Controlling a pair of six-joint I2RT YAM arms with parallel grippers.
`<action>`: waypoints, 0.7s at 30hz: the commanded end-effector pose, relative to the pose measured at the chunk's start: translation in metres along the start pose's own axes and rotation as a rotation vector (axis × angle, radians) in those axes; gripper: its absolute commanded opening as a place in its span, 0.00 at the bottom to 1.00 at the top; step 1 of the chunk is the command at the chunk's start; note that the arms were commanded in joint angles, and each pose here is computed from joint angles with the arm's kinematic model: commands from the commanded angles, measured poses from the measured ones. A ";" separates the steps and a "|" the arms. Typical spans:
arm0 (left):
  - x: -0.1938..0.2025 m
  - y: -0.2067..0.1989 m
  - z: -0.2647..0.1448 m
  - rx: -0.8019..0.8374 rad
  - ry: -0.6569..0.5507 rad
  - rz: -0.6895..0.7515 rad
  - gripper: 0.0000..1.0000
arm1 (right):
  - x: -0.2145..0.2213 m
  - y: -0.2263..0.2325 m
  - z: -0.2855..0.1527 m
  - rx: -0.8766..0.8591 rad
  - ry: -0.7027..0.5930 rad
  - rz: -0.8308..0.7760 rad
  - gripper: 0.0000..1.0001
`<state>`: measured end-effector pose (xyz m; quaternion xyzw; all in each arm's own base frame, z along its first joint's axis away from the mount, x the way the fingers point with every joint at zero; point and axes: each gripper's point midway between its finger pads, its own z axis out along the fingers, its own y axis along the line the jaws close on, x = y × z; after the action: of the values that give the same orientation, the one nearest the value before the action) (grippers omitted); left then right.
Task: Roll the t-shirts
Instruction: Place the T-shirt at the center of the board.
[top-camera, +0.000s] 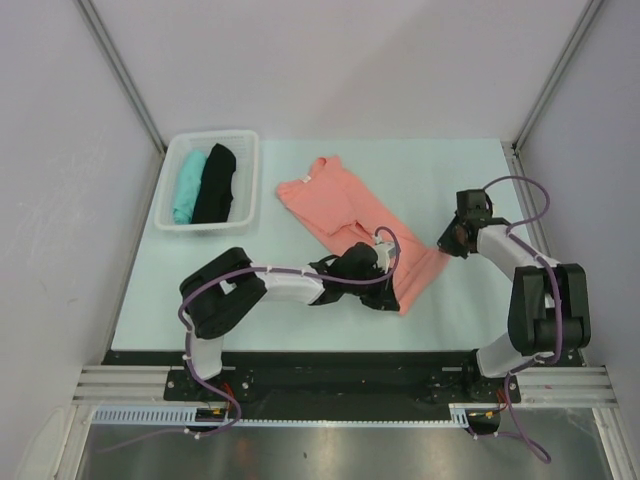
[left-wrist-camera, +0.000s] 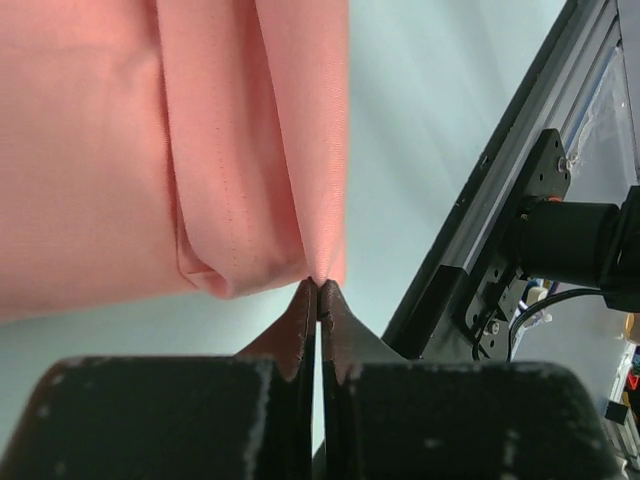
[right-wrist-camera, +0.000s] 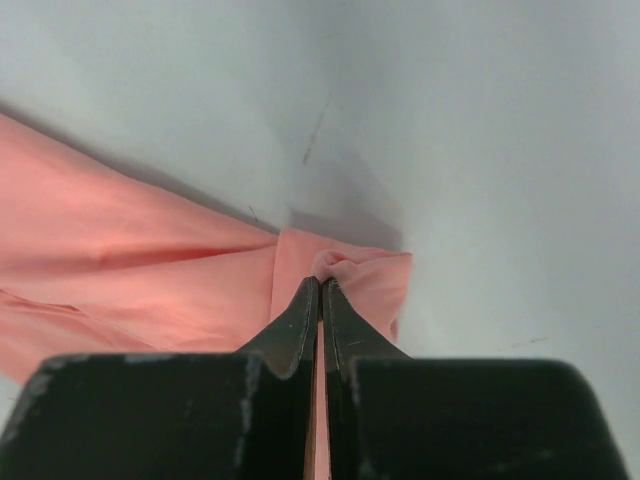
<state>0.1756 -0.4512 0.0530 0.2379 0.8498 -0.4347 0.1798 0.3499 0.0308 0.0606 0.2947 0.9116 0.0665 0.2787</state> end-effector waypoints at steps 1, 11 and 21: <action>-0.003 -0.003 -0.013 0.011 0.005 -0.020 0.00 | -0.029 0.021 0.007 -0.020 -0.097 0.024 0.02; 0.011 0.041 -0.016 -0.161 0.056 -0.006 0.00 | -0.020 0.020 0.039 0.009 -0.066 0.021 0.02; -0.011 0.035 -0.028 -0.213 0.038 0.075 0.14 | -0.019 0.021 0.041 0.005 -0.067 0.003 0.01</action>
<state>0.2005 -0.4227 0.0309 0.2315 0.8837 -0.3560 0.1970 0.3676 0.0421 0.0279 0.2956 0.9183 0.0604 0.2564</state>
